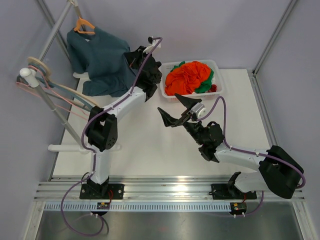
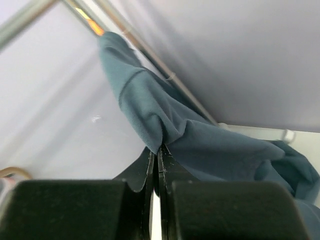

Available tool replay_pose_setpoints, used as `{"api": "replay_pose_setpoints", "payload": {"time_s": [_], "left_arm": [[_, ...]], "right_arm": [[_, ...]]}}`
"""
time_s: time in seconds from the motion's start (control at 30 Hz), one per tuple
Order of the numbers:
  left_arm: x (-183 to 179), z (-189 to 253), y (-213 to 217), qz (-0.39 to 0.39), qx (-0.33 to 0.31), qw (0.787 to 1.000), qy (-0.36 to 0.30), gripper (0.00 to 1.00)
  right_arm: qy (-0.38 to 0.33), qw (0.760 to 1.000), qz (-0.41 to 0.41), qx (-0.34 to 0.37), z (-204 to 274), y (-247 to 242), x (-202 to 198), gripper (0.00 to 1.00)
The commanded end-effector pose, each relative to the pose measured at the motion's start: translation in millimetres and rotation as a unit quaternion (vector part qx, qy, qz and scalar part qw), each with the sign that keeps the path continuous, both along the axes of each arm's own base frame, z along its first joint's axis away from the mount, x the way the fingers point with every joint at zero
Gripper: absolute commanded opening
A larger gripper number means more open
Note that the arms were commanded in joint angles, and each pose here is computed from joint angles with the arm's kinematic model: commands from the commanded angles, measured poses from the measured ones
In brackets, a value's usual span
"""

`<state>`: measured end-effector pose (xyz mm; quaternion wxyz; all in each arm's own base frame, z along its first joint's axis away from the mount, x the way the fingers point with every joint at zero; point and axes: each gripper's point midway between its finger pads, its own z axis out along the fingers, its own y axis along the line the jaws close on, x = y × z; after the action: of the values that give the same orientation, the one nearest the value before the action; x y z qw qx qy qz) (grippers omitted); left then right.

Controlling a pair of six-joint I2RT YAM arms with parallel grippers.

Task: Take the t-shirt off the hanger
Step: Grab a hanger with a tshirt on it with the left arm

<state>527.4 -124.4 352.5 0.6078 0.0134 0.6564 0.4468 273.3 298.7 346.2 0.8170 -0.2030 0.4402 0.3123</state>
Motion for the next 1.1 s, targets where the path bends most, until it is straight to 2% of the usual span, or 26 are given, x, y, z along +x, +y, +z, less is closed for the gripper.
{"api": "replay_pose_setpoints", "payload": {"time_s": [0.0,0.23,0.4,0.53,0.7,0.87,1.07], "left_arm": [[-42.2,60.7,20.2,0.028,-0.034,0.998,-0.053,0.04],[-68.2,67.1,32.6,0.029,-0.037,0.998,-0.047,0.05],[-81.0,67.5,38.2,0.010,-0.058,0.998,-0.034,0.05],[-94.7,82.5,47.7,0.014,-0.060,0.997,-0.042,0.05],[-108.4,98.0,55.5,0.022,-0.056,0.998,-0.035,0.05],[-126.9,117.0,66.4,0.014,-0.073,0.996,-0.042,0.05],[-146.1,133.5,77.8,0.022,-0.065,0.997,-0.035,0.05]], "right_arm": [[-0.066,0.996,0.006,0.066,56.5,-14.3,-15.2,1.00],[-0.080,0.995,-0.002,0.060,82.7,-27.8,-25.7,0.99],[-0.056,0.995,-0.046,0.072,108.8,-51.2,-17.3,0.99],[-0.025,0.993,-0.080,0.082,115.3,-66.7,2.0,0.99],[0.045,0.995,-0.082,0.042,123.6,-65.9,54.2,0.99],[0.068,0.994,-0.076,0.037,122.6,-61.6,86.0,0.99],[0.081,0.992,-0.076,0.053,115.5,-66.6,102.6,1.00]]}}
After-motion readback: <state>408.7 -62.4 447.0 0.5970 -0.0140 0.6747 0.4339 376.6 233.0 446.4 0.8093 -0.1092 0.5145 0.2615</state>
